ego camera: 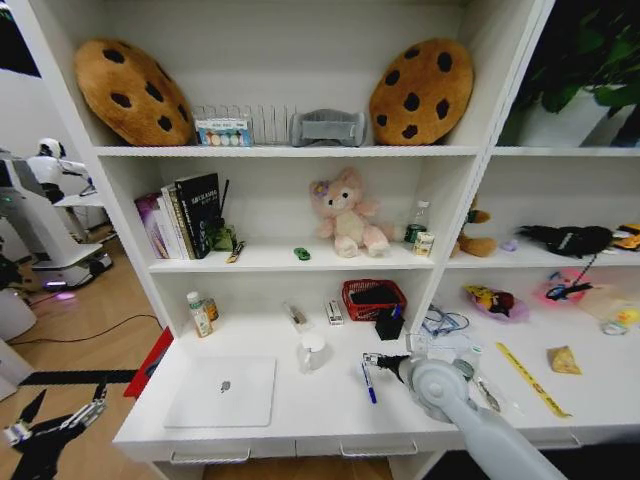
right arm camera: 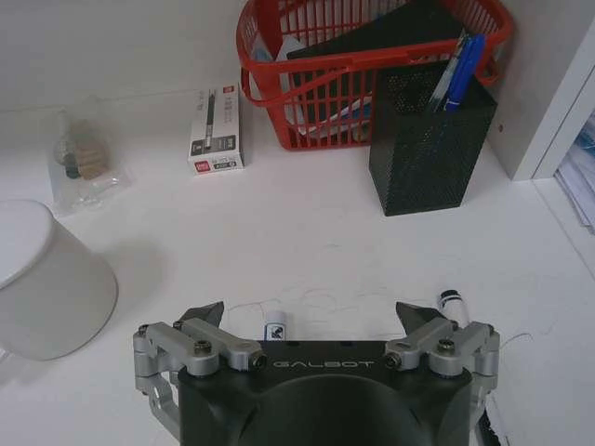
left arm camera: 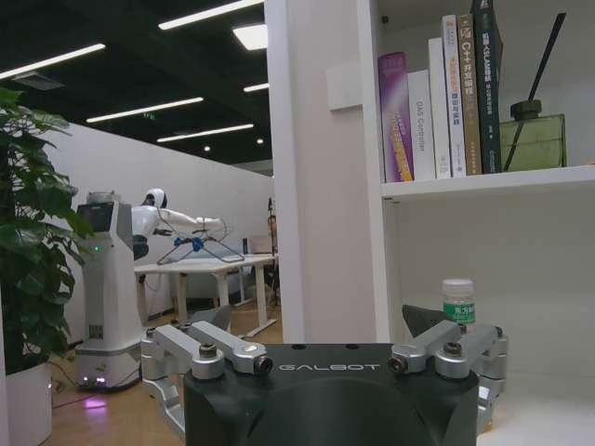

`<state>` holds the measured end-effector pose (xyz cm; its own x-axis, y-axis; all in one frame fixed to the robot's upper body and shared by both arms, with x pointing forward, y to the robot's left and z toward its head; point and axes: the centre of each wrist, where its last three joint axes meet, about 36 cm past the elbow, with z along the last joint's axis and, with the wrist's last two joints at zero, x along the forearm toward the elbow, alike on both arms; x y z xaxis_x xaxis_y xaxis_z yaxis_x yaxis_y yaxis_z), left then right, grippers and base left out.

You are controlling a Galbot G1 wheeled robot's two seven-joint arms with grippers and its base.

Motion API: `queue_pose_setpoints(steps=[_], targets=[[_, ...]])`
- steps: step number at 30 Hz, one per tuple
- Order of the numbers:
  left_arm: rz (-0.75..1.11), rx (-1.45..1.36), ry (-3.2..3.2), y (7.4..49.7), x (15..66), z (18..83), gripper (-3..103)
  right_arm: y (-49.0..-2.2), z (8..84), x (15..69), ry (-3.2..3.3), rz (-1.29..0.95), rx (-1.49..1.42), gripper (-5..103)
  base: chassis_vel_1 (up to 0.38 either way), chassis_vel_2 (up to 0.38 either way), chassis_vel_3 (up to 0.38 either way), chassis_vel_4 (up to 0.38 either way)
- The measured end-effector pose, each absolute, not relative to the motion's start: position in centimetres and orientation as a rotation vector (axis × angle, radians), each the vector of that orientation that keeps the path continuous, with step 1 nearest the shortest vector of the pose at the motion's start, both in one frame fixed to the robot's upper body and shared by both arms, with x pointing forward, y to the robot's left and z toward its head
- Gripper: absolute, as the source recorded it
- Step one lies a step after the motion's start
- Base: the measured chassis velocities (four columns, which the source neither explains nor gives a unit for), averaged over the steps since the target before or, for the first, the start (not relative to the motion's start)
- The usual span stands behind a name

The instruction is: Organize the objects on the table.

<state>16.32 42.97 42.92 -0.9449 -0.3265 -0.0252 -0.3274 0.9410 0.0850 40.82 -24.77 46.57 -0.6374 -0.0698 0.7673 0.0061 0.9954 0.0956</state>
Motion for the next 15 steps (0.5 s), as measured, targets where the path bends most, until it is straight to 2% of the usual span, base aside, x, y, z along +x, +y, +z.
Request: queue_pose_setpoints(steps=[7,15], targets=[[0.138,-0.52,3.084,43.0,16.3,42.9,100,-23.5,44.1,41.9,-2.215,-0.025,0.116,100,0.0,0.0,0.0,0.0],[0.138,-0.52,3.084,43.0,16.3,42.9,100,-22.5,43.5,42.5,-2.183,-0.03,0.108,100,0.0,0.0,0.0,0.0]])
